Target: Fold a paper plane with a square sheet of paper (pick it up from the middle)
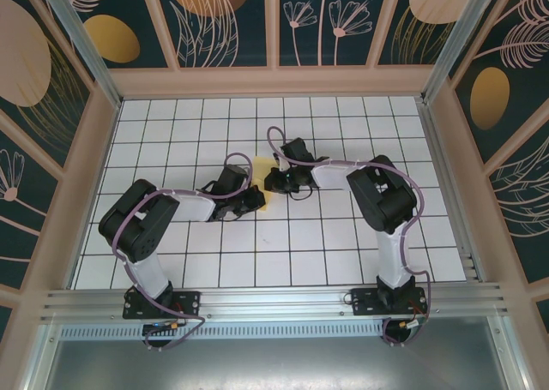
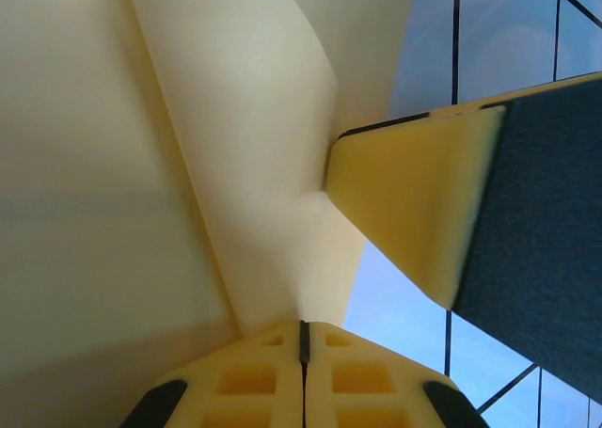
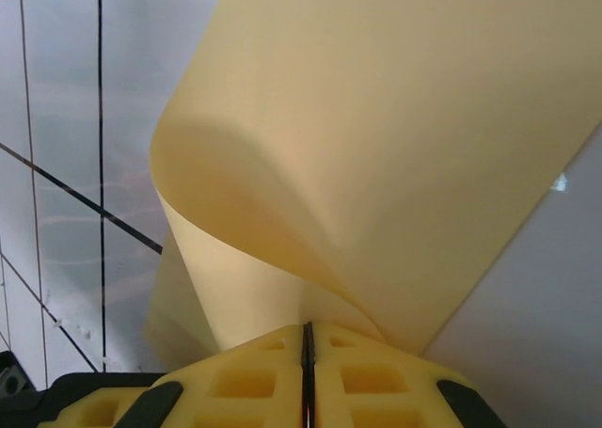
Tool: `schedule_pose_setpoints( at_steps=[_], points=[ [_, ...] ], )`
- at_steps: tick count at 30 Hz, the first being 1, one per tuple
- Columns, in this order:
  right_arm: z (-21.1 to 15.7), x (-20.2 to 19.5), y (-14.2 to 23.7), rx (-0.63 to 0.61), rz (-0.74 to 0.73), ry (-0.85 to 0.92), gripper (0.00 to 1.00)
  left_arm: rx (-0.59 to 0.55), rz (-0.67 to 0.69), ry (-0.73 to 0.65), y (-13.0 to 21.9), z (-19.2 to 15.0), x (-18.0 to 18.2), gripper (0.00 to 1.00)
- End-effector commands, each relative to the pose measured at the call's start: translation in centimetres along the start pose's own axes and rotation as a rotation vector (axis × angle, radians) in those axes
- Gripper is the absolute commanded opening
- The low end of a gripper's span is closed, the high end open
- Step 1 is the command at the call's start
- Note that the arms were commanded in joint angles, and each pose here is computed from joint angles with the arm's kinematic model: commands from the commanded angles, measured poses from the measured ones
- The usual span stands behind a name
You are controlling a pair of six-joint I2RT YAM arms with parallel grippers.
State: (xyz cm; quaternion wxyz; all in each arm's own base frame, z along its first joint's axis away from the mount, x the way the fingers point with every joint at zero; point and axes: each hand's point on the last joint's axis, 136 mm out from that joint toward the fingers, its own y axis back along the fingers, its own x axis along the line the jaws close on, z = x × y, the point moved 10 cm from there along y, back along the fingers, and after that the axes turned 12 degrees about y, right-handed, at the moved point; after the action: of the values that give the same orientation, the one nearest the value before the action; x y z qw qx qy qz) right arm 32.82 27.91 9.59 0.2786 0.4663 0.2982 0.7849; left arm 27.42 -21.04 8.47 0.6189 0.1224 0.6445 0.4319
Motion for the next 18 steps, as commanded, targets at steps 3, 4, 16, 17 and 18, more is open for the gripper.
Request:
schedule_pose_setpoints(
  at_steps=[3, 4, 16, 17, 18],
  points=[
    [0.7, 0.0, -0.6, 0.0, -0.01, 0.023, 0.12, 0.02, 0.128, 0.037, -0.3, -0.8, 2.3, 0.09],
    [0.6, -0.1, -0.6, 0.004, -0.01, 0.022, 0.12, 0.02, 0.127, 0.036, -0.3, -0.8, 2.2, 0.08],
    [0.2, -1.0, -1.6, 0.045, -0.056, 0.0, 0.12, 0.013, 0.107, 0.033, 0.1, -0.7, 1.7, 0.1],
    [0.1, -1.1, -1.6, 0.053, -0.063, -0.004, 0.12, 0.013, 0.099, 0.034, 0.2, -0.7, 1.5, 0.1],
    [0.0, -1.2, -1.7, 0.058, -0.07, -0.008, 0.12, 0.009, 0.081, 0.033, 0.3, -0.6, 1.1, 0.11]
  ],
)
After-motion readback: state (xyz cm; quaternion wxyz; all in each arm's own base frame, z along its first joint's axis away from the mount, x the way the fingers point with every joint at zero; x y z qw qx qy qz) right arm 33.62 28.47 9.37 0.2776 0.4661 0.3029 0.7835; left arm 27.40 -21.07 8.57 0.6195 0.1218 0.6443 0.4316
